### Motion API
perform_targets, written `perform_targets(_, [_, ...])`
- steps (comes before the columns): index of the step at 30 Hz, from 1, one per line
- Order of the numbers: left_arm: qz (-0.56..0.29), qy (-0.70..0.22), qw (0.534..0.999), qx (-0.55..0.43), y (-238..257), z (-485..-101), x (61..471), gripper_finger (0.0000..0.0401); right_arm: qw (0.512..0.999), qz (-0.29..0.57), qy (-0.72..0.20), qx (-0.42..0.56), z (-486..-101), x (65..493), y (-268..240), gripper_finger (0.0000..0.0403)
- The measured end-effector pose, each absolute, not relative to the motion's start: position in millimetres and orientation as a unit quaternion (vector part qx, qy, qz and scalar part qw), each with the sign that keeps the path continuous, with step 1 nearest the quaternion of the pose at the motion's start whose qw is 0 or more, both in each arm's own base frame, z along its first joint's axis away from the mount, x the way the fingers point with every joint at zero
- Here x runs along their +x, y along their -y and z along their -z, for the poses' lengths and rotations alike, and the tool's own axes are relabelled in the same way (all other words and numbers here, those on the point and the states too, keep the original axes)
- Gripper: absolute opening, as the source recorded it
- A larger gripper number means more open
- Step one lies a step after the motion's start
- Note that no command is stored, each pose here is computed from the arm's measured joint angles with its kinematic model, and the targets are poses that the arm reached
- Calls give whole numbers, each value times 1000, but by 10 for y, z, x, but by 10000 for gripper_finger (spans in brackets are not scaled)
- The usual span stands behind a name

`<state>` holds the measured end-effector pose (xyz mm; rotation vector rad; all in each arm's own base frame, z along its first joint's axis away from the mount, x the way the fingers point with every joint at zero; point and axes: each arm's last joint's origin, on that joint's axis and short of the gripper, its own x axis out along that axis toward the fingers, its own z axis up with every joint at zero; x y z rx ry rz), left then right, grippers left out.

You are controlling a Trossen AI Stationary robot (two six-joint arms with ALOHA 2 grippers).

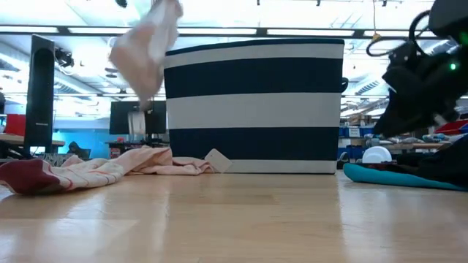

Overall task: Sort clothes
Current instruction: Put the white boxer into the blue bin

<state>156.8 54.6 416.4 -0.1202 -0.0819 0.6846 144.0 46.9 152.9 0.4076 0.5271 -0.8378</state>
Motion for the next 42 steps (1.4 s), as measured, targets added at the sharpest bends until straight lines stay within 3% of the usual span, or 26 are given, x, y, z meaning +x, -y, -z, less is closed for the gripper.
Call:
perform_targets(4, [-326, 71, 943, -15, -633, -4570, 1809, 0, 869, 390, -236, 193, -1473, 1465, -453, 196])
perform_targets(10, [-305, 39, 951, 23, -820, -5003, 2330, 0, 876, 384, -239, 165, -1513, 1509, -431, 194])
perform_targets(19, [-312, -42, 948, 37, -1038, -5190, 2816, 0, 877, 384, -247, 149, -1510, 1507, -419, 190])
perform_targets(25, [-321, -155, 934, 37, -1098, -4918, 2930, 0, 878, 384, -247, 143, -1512, 1507, -417, 190])
perform_targets(33, [-407, -333, 851, 15, -1195, -4335, 2884, 0, 878, 385, -246, 144, -1512, 1507, -417, 185])
perform_targets(42, [-343, -305, 886, -61, -1295, -3445, 3209, 10, 879, 382, -240, 151, -1520, 1521, -423, 184])
